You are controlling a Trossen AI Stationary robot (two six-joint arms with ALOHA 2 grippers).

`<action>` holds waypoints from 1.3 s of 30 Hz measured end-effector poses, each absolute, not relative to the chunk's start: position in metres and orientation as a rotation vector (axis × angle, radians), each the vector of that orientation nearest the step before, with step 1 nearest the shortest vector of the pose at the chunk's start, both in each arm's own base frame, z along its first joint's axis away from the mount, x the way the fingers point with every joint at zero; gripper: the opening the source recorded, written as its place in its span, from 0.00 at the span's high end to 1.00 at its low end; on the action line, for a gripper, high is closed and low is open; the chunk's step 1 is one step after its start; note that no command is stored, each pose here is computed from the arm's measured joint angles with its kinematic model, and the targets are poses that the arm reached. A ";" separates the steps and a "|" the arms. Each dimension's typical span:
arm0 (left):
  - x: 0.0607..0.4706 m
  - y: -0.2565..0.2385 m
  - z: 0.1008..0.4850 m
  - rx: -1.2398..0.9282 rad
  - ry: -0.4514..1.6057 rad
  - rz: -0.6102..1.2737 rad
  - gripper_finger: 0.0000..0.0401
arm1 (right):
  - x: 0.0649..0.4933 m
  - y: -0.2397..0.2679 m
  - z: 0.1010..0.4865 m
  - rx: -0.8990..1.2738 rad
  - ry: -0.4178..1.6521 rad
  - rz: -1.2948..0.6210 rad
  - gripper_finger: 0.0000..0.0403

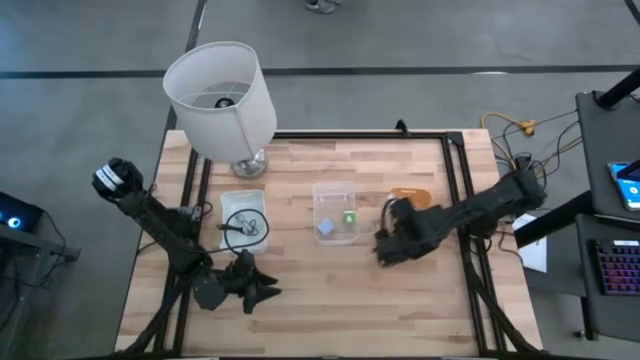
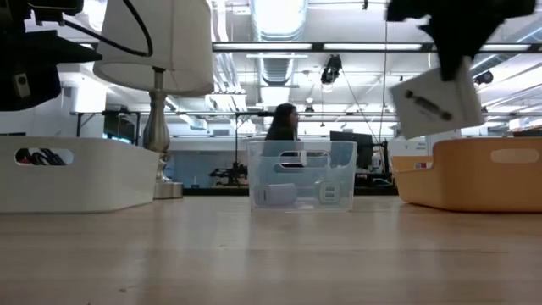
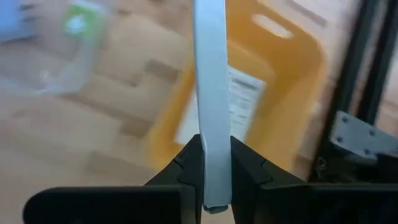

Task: Pick and place items into bin
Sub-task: Put the card box into the yellow bin, then return to Home Position

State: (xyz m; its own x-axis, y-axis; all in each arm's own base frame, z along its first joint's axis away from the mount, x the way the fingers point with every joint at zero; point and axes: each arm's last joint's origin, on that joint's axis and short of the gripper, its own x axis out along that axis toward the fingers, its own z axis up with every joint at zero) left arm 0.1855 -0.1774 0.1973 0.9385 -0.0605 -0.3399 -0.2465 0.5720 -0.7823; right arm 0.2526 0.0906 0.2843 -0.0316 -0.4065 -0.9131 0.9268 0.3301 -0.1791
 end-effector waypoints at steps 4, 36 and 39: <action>0.185 -0.177 0.197 -0.957 0.352 0.115 0.51 | 0.222 0.068 0.274 0.667 1.213 -1.252 0.91; 0.186 -0.176 0.197 -0.969 0.343 0.117 0.51 | 0.244 0.047 0.222 0.728 1.391 -1.091 0.47; 0.187 -0.176 0.201 -0.993 0.325 0.102 0.51 | 0.245 0.056 0.236 0.717 1.363 -1.042 0.46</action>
State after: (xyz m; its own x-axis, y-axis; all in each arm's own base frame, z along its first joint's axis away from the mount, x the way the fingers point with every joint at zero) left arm 0.1865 -0.1759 0.2006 0.9472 -0.0626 -0.3145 -0.2312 0.5462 -0.8051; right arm 0.2449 0.0565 0.2358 -0.0937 -0.1743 -0.9802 0.9003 0.4056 -0.1581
